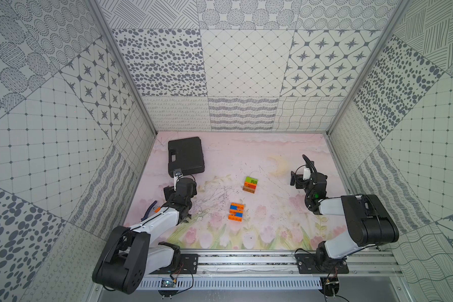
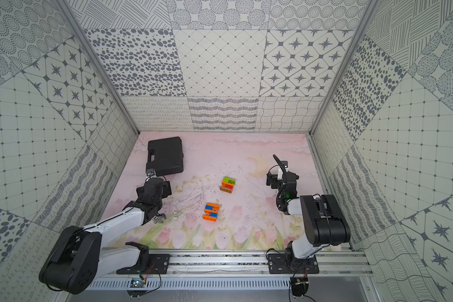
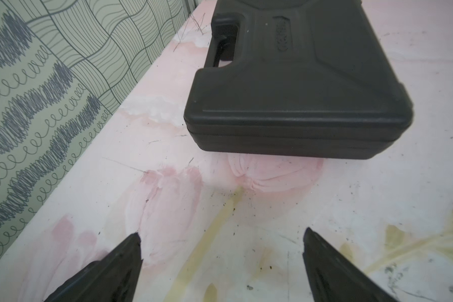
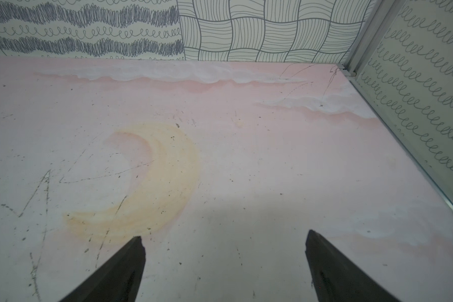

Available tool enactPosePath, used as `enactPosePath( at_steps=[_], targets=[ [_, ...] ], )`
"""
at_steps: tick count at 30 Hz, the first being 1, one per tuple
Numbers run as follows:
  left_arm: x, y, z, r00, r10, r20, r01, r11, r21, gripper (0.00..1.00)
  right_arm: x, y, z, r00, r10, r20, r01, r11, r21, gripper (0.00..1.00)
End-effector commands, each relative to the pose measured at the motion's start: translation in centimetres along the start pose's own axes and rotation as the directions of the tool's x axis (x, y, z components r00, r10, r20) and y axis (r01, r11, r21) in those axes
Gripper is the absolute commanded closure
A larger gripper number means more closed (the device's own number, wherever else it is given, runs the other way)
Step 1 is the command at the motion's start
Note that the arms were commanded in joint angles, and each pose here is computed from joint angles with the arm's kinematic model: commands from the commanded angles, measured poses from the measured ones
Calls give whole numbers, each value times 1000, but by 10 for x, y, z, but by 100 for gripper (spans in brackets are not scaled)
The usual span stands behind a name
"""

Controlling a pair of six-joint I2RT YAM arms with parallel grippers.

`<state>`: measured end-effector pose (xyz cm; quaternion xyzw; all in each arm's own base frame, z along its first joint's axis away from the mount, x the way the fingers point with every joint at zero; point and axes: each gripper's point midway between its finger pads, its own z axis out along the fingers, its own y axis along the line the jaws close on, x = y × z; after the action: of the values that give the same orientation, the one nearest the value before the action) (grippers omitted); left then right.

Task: Assemble the number 5 with lego
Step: Reset both arms

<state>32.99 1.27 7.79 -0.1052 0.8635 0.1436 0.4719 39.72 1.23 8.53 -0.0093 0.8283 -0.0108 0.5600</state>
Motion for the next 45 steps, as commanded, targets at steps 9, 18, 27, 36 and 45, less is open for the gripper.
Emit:
enactPosePath(
  at_steps=[9,18,27,36,45],
  targets=[
    [-41,-12,38,962,-119,248,70,978,198,1,-22,0,1,997,27,75,-26,1000,-12,1],
    [-38,-17,49,981,-106,160,71,976,206,1,-22,-2,1,997,36,72,-35,999,-17,1],
    [-41,-23,47,977,-63,202,20,978,205,1,-22,-2,1,997,39,71,-38,999,-18,1],
    [-40,-23,48,979,-56,195,16,980,199,1,-21,-2,1,997,39,69,-38,999,-18,1],
    [-40,-24,48,979,-58,194,18,979,202,1,-22,-2,1,997,39,71,-38,999,-18,1]
  ],
)
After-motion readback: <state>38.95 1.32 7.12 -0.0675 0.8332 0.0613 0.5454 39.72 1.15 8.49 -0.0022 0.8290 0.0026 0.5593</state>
